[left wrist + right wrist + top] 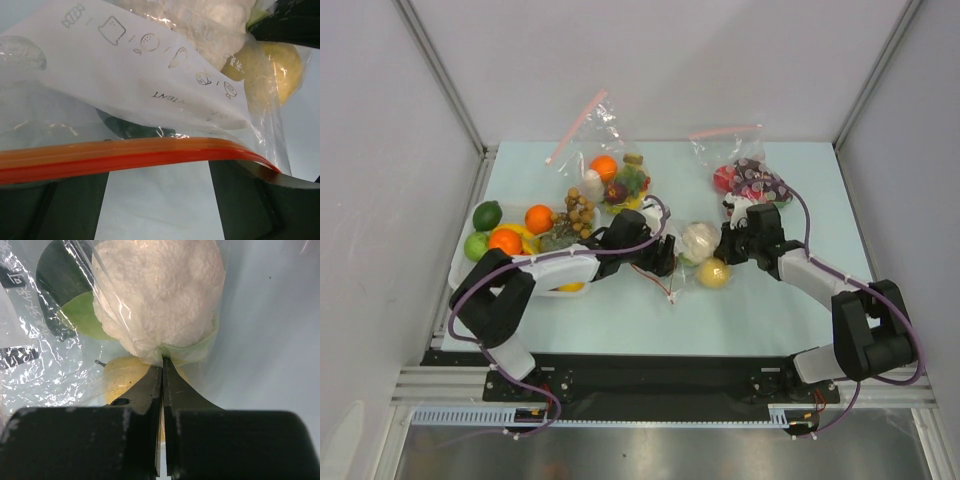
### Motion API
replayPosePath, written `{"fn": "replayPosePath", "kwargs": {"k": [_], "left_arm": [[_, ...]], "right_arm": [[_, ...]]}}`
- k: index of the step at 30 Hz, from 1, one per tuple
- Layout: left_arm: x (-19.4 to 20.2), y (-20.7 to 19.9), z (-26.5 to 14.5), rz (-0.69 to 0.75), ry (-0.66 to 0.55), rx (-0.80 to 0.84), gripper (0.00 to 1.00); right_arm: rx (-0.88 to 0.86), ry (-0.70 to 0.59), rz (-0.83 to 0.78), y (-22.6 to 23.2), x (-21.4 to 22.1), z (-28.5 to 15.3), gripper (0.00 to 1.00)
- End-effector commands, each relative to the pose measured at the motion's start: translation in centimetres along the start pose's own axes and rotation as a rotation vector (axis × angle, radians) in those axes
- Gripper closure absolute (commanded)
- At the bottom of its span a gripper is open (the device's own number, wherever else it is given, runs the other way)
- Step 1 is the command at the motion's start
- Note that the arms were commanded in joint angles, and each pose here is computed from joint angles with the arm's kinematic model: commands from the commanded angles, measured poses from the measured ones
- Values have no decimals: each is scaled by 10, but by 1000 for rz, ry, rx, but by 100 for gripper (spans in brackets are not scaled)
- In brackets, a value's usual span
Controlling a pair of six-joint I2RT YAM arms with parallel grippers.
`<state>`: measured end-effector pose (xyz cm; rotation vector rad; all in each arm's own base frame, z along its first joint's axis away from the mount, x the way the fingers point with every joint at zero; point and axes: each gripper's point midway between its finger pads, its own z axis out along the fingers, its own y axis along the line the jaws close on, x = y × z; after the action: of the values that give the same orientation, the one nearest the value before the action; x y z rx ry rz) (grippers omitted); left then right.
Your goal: Open the zip-top bag and remove the fake food
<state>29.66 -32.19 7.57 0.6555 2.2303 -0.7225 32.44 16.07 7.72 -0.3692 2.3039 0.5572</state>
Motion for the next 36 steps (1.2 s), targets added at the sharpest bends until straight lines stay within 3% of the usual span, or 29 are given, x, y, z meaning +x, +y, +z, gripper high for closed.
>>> {"fn": "replayPosePath", "kwargs": {"k": [1, 17, 20, 27, 36], "left_arm": [[-30, -6, 11, -6, -92, 12, 18], [-4, 26, 46, 31, 12, -107, 15], [4, 29, 50, 32, 38, -111, 22], [12, 32, 44, 59, 69, -125, 62], [11, 13, 10, 93, 79, -47, 66]], "right_arm": [[-24, -3, -9, 7, -3, 5, 100], [-32, 5, -11, 10, 1, 4, 100], [-33, 3, -10, 11, 1, 4, 100], [23, 7, 18, -3, 1, 1, 100], [132, 11, 63, -29, 3, -5, 100]]}}
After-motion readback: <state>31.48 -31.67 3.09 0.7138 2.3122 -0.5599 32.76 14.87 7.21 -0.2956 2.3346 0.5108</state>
